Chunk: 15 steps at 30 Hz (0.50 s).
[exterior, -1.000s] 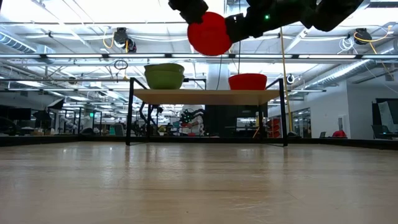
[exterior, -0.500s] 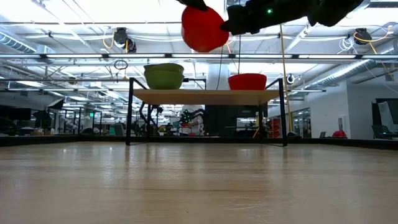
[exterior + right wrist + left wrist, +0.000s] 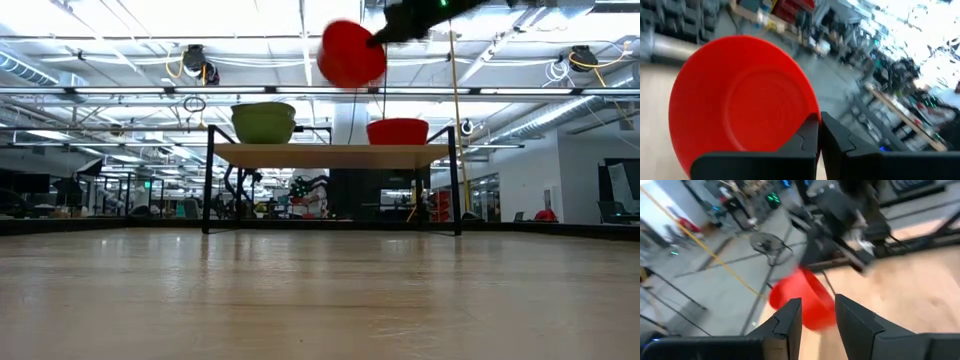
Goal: Pick & Place Mini bowls
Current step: Stack the red bowl on the red bowls on the shelf
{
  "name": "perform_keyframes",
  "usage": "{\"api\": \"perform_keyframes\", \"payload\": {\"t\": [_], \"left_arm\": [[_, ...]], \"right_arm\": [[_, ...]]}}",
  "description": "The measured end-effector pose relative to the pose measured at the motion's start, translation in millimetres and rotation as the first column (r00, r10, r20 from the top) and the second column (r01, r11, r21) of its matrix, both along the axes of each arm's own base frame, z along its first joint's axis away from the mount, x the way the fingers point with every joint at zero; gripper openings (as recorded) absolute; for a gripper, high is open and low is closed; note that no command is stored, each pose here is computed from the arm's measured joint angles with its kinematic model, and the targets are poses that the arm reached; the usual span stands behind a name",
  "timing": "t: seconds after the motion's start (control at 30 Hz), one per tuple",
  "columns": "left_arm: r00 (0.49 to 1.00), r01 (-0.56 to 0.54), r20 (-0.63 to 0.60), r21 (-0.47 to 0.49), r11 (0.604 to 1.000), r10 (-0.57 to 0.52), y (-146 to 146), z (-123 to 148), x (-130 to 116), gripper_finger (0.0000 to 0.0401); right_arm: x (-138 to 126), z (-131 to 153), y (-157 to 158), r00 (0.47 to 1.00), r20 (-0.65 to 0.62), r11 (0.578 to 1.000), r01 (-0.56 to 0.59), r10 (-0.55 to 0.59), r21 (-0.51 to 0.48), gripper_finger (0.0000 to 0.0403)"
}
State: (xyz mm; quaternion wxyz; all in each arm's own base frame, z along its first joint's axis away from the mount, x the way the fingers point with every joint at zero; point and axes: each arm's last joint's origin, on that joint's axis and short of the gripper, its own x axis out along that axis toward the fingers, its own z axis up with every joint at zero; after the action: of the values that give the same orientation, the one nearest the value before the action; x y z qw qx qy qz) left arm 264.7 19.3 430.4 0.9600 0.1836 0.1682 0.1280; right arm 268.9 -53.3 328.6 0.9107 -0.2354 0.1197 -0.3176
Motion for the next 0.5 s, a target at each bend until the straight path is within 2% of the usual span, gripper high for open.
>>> {"api": "perform_keyframes", "payload": {"t": [0.17,0.33,0.5], "left_arm": [[0.994,0.048,-0.097,-0.077,0.996,-0.055,2,-9,-8,0.0120],[0.986,0.041,-0.160,-0.086,0.995,-0.055,2,-14,-10,0.0120],[0.985,0.046,-0.161,-0.088,0.995,-0.060,2,-15,-10,0.0120]], "right_arm": [[-6,57,-29,1.000,0.028,0.999,-0.007,0.006,0.034,0.0001],[-9,97,-63,0.999,0.032,0.991,-0.037,0.033,0.129,0.0001],[-14,113,-105,1.000,-0.013,0.958,-0.009,0.013,0.288,0.0001]]}}
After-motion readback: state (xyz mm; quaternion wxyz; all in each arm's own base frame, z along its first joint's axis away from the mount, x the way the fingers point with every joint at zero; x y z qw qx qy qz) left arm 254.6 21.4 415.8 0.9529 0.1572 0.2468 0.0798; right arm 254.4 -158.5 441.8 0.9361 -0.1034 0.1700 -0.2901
